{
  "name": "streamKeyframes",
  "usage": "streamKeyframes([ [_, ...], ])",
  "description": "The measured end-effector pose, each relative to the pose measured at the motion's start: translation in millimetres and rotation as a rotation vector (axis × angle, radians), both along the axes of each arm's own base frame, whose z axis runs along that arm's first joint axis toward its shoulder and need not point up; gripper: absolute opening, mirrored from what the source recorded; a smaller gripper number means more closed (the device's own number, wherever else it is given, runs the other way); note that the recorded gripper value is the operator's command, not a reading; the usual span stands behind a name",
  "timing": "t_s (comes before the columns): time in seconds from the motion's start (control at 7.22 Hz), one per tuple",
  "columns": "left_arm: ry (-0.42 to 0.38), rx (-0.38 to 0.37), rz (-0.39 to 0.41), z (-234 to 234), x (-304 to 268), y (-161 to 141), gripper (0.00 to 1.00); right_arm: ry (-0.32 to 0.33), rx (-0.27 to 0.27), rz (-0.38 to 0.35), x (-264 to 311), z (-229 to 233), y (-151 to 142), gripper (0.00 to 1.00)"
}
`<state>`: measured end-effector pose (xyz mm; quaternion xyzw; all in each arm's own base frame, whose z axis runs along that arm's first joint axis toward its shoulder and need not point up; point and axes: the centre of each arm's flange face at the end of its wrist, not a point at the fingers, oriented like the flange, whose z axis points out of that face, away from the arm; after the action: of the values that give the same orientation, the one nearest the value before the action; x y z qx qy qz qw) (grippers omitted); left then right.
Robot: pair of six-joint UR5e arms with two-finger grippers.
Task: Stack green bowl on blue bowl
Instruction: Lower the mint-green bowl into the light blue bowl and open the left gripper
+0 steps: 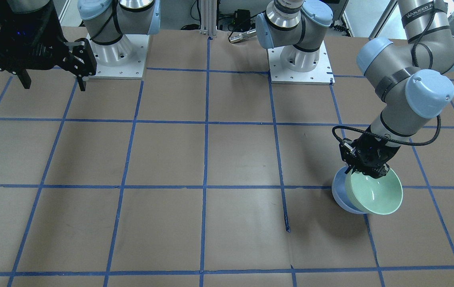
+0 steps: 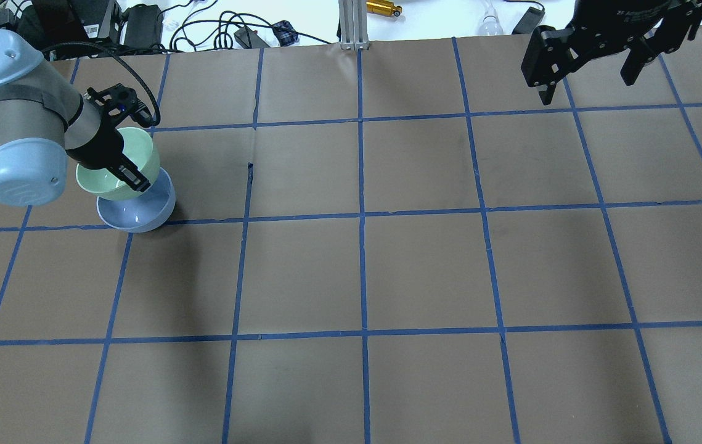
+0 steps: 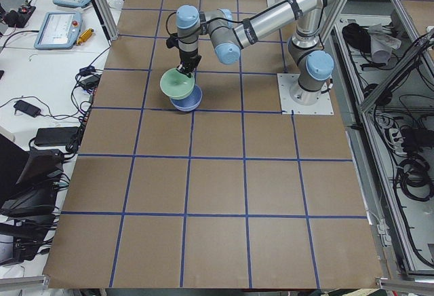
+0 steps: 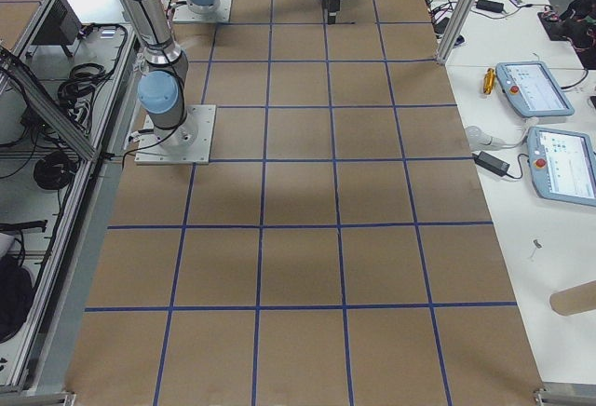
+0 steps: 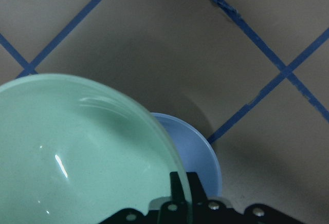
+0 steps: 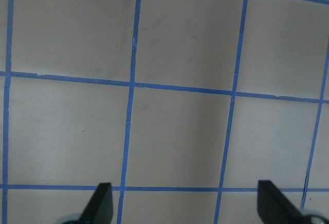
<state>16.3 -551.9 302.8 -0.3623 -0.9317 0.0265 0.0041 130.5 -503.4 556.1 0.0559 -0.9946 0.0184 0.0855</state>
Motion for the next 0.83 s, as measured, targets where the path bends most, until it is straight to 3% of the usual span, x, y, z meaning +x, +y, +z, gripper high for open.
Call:
streamKeyframes([
  [0.28, 0.001, 0.018, -0.005, -8.0, -0.9, 4.6, 0.00, 0.000, 0.000, 0.000, 0.2, 0.0, 0.1, 1.00],
  [0.42, 0.001, 0.023, -0.008, -9.7, -0.8, 5.4, 0.13, 0.000, 0.000, 0.000, 0.1, 0.0, 0.0, 1.00],
  [0.55, -0.002, 0.024, -0.009, -10.6, 0.1, 4.7, 0.60, 0.000, 0.000, 0.000, 0.1, 0.0, 0.0, 1.00],
  [0.69, -0.006, 0.025, -0.007, -11.3, 1.1, 3.2, 0.86, 0.000, 0.000, 0.000, 0.1, 0.0, 0.1, 1.00],
  [0.83, -0.007, 0.025, -0.004, -11.7, 1.6, 2.2, 1.00, 0.000, 0.000, 0.000, 0.0, 0.0, 0.0, 1.00],
])
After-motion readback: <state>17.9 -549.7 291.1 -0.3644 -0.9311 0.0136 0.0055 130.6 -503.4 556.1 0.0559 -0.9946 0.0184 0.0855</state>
